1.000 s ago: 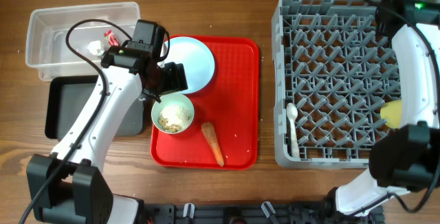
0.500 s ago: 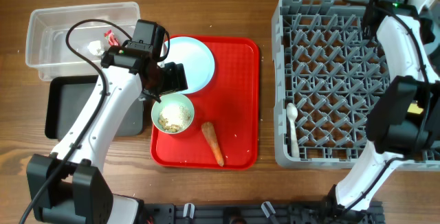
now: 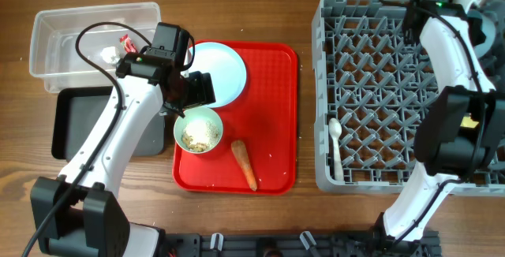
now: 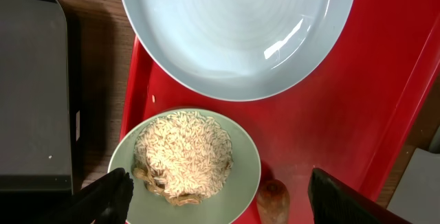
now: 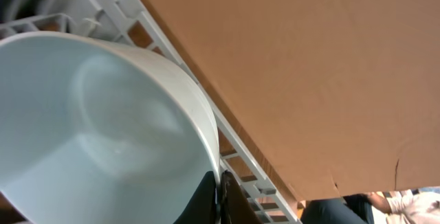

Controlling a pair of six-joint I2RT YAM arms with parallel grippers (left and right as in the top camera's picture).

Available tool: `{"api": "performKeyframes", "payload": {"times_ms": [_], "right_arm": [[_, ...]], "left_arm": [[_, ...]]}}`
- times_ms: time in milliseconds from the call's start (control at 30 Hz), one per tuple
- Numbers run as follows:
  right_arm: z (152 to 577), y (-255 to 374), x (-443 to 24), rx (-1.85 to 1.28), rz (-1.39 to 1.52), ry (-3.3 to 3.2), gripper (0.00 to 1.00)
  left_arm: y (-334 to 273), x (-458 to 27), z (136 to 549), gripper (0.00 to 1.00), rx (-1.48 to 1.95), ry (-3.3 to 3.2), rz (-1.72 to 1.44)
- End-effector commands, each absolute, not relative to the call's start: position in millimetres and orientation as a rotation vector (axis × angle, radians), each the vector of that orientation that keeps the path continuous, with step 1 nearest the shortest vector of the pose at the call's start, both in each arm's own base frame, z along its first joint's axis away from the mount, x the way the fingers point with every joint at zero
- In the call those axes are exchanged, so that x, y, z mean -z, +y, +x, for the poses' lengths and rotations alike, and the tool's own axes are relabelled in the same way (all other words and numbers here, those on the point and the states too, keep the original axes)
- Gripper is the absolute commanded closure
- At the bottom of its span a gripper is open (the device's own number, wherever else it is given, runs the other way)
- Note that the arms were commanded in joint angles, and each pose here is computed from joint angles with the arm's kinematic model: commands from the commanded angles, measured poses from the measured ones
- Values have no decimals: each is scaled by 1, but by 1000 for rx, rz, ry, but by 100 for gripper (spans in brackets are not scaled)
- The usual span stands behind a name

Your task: Sort waste into correct bins and load items into the dishwasher rack

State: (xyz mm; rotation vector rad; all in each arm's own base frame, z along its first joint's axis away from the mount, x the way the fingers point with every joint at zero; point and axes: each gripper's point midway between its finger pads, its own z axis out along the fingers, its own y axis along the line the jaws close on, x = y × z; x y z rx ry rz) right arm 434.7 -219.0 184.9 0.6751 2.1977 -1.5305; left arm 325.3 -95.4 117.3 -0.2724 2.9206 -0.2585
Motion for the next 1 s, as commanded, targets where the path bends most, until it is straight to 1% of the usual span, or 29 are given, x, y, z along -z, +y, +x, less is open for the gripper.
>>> {"api": "performKeyframes", "payload": {"times_ms": [0, 267, 500, 667, 833, 933, 967], "right_arm": [[435, -216, -170, 1518, 675, 2217, 96], [429, -201, -163, 1500, 671, 2251, 96], [427, -159, -127, 1273, 579, 2501, 96], [413, -135, -106, 1139, 528, 2680, 95], [399, -125, -105, 1056, 564, 2756, 95], [398, -117, -119, 950, 576, 2758, 93], [398, -113, -126, 905, 585, 2753, 92]], "left_arm": [[-93, -124, 327, 17, 257, 2894, -289], [-94, -124, 329, 17, 259, 2888, -288], [-94, -124, 328, 17, 265, 2890, -287], [-94, -124, 329, 17, 264, 2889, -287], [-94, -124, 328, 17, 263, 2891, -288], [-94, -124, 328, 16, 262, 2893, -287], [-94, -124, 328, 14, 262, 2893, -287]]}}
